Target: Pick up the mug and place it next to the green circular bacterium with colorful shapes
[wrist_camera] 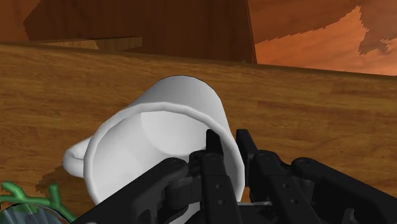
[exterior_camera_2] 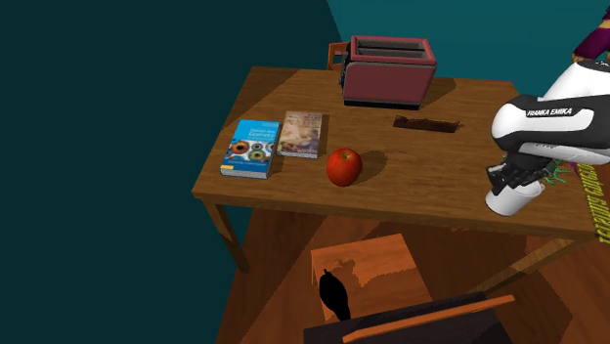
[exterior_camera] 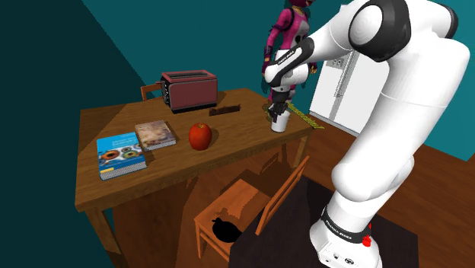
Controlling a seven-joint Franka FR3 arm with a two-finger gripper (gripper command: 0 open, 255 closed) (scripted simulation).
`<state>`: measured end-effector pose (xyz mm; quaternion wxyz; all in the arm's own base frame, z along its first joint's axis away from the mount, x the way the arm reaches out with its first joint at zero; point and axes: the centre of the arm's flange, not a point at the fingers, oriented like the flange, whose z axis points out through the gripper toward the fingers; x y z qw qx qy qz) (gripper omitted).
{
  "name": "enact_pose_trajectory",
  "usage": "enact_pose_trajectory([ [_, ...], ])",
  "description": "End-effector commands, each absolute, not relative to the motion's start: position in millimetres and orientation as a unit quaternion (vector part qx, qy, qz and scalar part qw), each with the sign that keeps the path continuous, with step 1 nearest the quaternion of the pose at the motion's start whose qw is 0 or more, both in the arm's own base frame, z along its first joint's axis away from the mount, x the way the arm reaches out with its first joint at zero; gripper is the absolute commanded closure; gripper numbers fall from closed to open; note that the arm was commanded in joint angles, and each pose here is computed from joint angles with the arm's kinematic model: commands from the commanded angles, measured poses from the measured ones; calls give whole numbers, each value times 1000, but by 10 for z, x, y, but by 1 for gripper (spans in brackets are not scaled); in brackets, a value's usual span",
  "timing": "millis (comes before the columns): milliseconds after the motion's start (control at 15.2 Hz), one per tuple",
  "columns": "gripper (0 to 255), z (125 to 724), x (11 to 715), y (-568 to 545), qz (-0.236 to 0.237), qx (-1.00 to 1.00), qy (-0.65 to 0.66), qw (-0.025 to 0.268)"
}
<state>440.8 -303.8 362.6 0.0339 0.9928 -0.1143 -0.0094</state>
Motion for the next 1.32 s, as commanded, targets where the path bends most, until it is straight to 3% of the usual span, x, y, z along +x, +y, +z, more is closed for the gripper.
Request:
enact_pose_trajectory([
  [0,255,3606,4407,-3039,-9,993,-114,34],
  [330,255,3606,4407,-3039,-9,993,-114,34],
  [396,0,3606,4407,-3039,-9,993,-114,34],
  [726,0,3606,4406,-3039,-9,993,-114,34],
  [990,0,4105,4420,-3006,-9,993,-114,34],
  [1254,0,4105,4420,-3006,-9,993,-114,34],
])
